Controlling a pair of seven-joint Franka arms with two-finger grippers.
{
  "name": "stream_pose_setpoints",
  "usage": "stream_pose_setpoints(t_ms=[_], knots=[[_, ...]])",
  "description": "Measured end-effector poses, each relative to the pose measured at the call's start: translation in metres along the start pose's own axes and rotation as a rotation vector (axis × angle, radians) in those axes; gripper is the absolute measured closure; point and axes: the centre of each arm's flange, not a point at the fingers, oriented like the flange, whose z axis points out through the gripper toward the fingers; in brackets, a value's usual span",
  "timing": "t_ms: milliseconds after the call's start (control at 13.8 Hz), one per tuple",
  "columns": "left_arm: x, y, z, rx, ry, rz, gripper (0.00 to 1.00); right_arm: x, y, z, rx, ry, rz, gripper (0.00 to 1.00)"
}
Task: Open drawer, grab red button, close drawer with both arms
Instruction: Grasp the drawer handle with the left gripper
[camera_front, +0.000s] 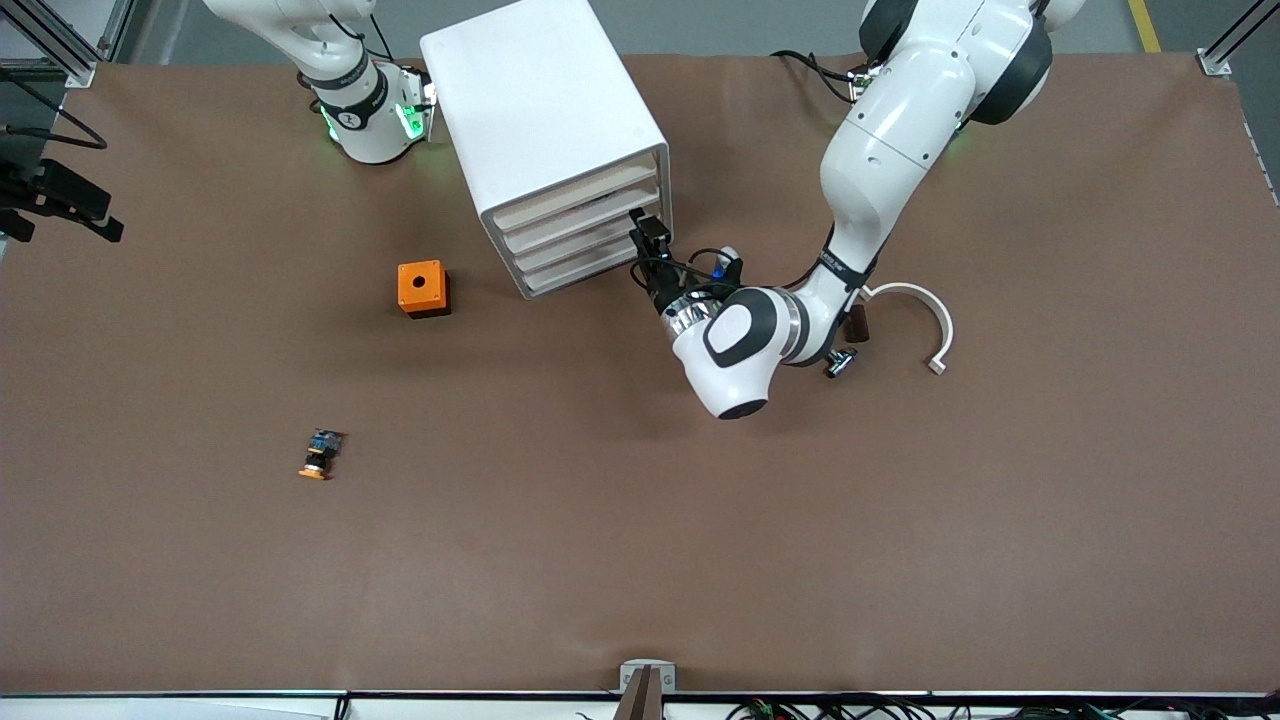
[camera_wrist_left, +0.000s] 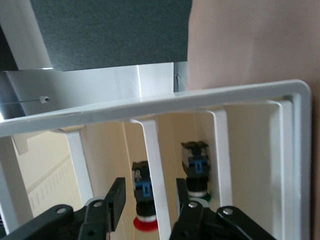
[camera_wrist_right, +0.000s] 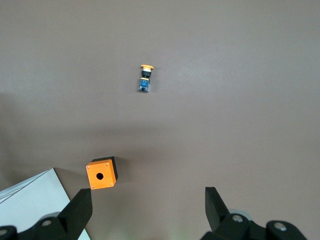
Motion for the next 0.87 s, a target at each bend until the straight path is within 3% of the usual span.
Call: stream_pose_setpoints(t_ms=[509, 873], knots=[[-0.001, 0.007, 0.03, 0.025, 0.048, -0.05, 0.52, 0.001, 0.0, -0.001, 0.0, 0.007, 0.0, 0.0], [-0.006, 0.007, 0.05, 0.029, 0.079, -0.05, 0.68, 0.002, 0.001, -0.014, -0.003, 0.039, 0.003, 0.0]])
